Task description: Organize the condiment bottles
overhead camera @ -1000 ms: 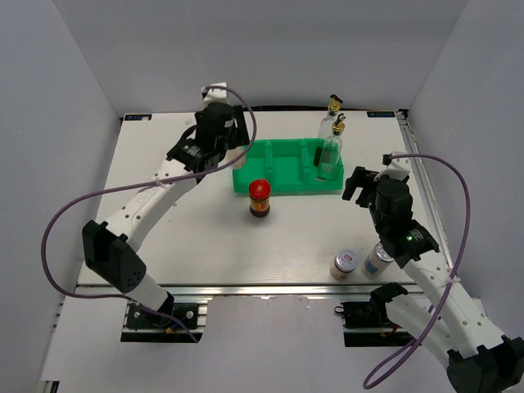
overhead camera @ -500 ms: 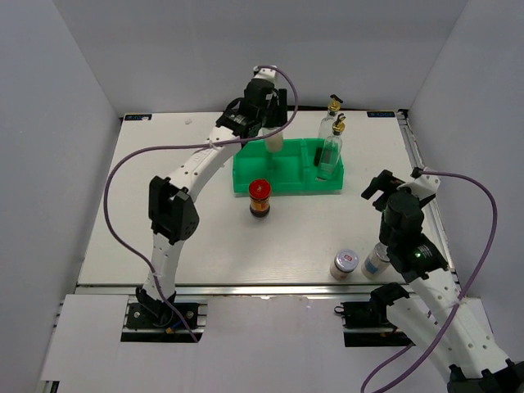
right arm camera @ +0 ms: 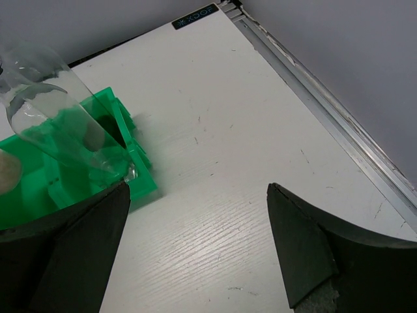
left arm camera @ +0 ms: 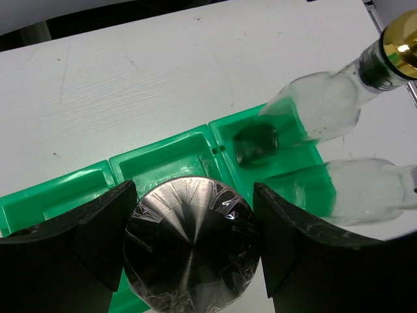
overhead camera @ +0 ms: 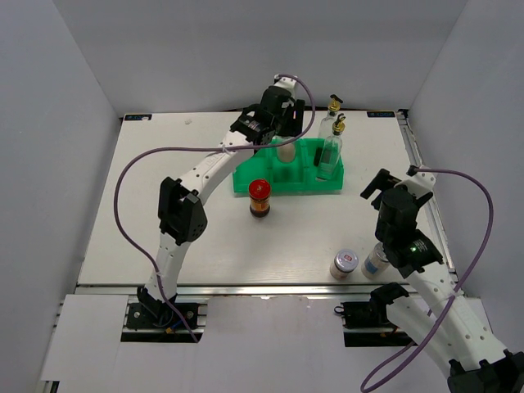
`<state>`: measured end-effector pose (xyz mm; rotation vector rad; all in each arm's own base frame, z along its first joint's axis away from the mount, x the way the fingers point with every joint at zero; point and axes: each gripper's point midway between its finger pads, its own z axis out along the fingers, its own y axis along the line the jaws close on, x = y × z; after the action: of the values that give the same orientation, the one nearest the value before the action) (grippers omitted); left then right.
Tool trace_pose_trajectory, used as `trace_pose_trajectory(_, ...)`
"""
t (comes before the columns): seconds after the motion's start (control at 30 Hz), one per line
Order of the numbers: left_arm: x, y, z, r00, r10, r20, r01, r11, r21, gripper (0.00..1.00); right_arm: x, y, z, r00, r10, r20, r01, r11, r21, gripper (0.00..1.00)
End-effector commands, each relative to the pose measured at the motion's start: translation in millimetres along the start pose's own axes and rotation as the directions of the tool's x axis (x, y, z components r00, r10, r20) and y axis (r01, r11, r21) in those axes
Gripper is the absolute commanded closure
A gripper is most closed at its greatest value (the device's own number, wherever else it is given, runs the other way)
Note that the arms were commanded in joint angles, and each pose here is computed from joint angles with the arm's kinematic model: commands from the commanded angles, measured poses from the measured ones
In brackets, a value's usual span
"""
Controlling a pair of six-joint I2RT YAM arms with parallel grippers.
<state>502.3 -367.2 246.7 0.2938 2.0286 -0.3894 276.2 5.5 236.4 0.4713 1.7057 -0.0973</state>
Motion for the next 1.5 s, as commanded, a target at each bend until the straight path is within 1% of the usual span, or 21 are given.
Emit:
trace_pose_trajectory(0.0,-28,0,1,0.996,0.000,0.086,0.000,1.000,0.002,1.00,-12,-7,0,0.999,0.031,0.044,-0.032,0.999,0.042,0.10)
trace_pose_trajectory(0.1,-25,1,8,0.996,0.008,0.084,-0.008,1.000,-0.003,1.00,-13,-8,-1,0.998,0.036,0.050,-0.039,0.998,0.046,0.11)
trace_pose_trajectory(0.17,-22,-7,12,0.997,0.008,0.081,-0.012,0.999,0.042,1.00,-12,-9,0,0.998,0.037,0.051,-0.039,0.998,0.051,0.11)
trace_pose_trajectory(0.23,-19,-10,15,0.997,0.005,0.081,-0.009,0.998,0.055,1.00,-12,-10,0,0.998,0.035,0.051,-0.038,0.998,0.058,0.11)
trace_pose_trajectory(0.37,-12,-3,27,0.997,0.010,0.082,-0.012,1.000,0.019,1.00,-10,-10,1,0.999,0.024,0.045,-0.027,0.998,0.062,0.11)
trace_pose_trajectory(0.5,-6,10,38,0.996,0.017,0.090,-0.012,0.998,-0.055,1.00,-10,-12,2,0.999,0.023,0.042,-0.026,0.997,0.075,0.11)
trace_pose_trajectory(0.63,-2,15,45,0.995,0.022,0.095,-0.014,0.997,-0.079,1.00,-10,-11,3,0.999,0.010,0.040,-0.013,0.997,0.074,0.10)
trace_pose_trajectory(0.67,-2,16,46,0.995,0.020,0.098,-0.012,0.997,-0.082,0.95,-9,-11,3,0.999,0.002,0.033,-0.004,0.997,0.076,0.11)
trace_pose_trajectory(0.7,1,16,49,0.996,0.020,0.092,-0.012,0.996,-0.083,0.77,-7,-11,3,1.000,-0.006,0.024,0.004,0.997,0.077,0.11)
trace_pose_trajectory(0.77,3,16,50,0.996,0.016,0.088,-0.009,0.997,-0.081,0.63,-4,-13,3,1.000,-0.012,0.013,0.010,0.996,0.087,0.11)
trace_pose_trajectory(0.8,6,17,51,0.996,0.016,0.082,-0.009,0.996,-0.083,0.58,-2,-14,3,1.000,-0.012,0.002,0.012,0.996,0.091,0.11)
trace_pose_trajectory(0.83,7,16,53,0.997,0.013,0.080,-0.007,0.997,-0.076,0.55,0,-14,3,1.000,-0.011,-0.003,0.012,0.996,0.090,0.11)
trace_pose_trajectory(1.07,22,20,64,0.998,-0.002,0.067,0.006,0.998,-0.062,0.54,8,-10,-4,0.998,-0.014,-0.057,0.017,0.999,0.045,0.11)
trace_pose_trajectory(1.1,22,20,65,0.998,-0.002,0.069,0.007,0.998,-0.064,0.54,4,-8,-6,0.998,-0.011,-0.057,0.013,0.999,0.032,0.11)
trace_pose_trajectory(1.13,22,20,65,0.997,-0.006,0.071,0.010,0.998,-0.065,0.53,8,-5,-8,0.996,-0.022,-0.088,0.022,1.000,0.010,0.11)
trace_pose_trajectory(1.17,24,22,67,0.998,-0.005,0.066,0.010,0.998,-0.069,0.47,9,-4,-10,0.994,-0.024,-0.103,0.024,1.000,0.002,0.11)
trace_pose_trajectory(1.23,26,23,67,0.998,0.008,0.057,-0.004,0.997,-0.071,0.33,10,-4,-17,0.988,-0.040,-0.147,0.038,0.999,-0.015,0.11)
trace_pose_trajectory(1.27,25,25,66,0.998,0.008,0.061,-0.003,0.997,-0.080,0.30,11,-3,-19,0.985,-0.044,-0.164,0.042,0.999,-0.021,0.11)
trace_pose_trajectory(1.37,23,35,61,0.998,0.009,0.064,-0.002,0.994,-0.109,0.15,21,-1,-27,0.966,-0.083,-0.243,0.073,0.996,-0.050,0.11)
trace_pose_trajectory(1.4,21,36,58,0.998,0.010,0.064,-0.003,0.994,-0.112,0.03,28,1,-28,0.956,-0.099,-0.276,0.084,0.994,-0.065,0.11)
trace_pose_trajectory(1.47,21,39,55,0.998,0.028,0.054,-0.021,0.993,-0.118,0.02,35,-4,-34,0.935,-0.123,-0.331,0.110,0.992,-0.058,0.11)
